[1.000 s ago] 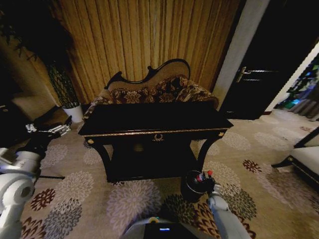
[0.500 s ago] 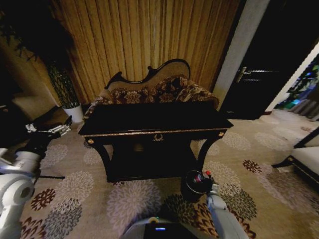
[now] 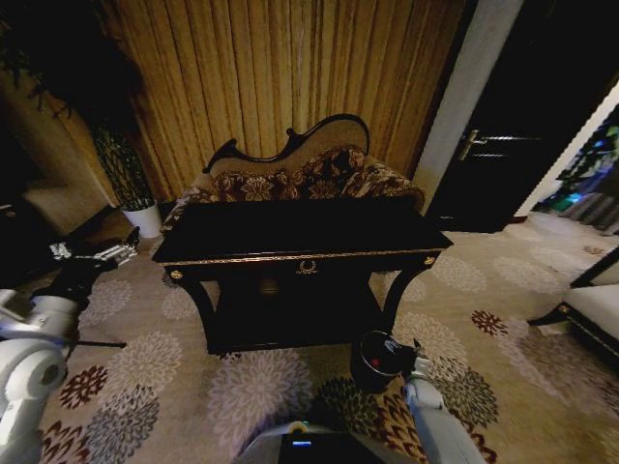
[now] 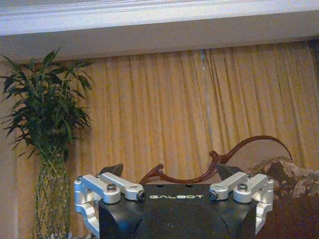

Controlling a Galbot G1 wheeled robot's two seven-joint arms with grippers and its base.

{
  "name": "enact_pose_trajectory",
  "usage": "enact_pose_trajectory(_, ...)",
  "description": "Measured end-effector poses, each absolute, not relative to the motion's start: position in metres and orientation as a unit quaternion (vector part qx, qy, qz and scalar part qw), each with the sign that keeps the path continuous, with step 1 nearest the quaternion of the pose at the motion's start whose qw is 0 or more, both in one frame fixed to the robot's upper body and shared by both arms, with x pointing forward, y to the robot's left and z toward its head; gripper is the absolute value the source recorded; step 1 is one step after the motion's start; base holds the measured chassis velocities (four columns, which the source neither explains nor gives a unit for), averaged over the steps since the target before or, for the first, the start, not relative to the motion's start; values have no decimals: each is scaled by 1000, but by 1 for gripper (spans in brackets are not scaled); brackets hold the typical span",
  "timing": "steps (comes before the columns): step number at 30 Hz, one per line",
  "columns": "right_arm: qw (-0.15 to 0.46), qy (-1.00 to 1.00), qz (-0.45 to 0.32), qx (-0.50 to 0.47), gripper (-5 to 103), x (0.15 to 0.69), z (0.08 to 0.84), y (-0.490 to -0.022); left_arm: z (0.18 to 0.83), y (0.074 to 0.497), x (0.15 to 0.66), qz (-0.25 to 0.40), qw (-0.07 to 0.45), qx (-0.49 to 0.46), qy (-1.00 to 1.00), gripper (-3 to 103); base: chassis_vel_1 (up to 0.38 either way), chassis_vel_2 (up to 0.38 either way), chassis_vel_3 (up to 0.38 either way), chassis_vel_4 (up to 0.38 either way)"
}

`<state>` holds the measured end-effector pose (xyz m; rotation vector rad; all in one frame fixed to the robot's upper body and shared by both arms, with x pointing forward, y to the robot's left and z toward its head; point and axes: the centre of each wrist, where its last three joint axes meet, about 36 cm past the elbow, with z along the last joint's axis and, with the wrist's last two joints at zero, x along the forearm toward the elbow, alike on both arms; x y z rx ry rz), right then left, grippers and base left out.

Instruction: Move to the front of the table and place the trash on the table into the trash bin.

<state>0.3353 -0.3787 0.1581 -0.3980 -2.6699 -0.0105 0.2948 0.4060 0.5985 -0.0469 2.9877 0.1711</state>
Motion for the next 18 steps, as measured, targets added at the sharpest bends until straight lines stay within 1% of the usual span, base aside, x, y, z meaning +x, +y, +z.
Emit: enact_pose_trajectory(18,208,-967,-5,-149,100,336,170,-377,593,401,296,51,72,-9,996,100,0,0,0,0)
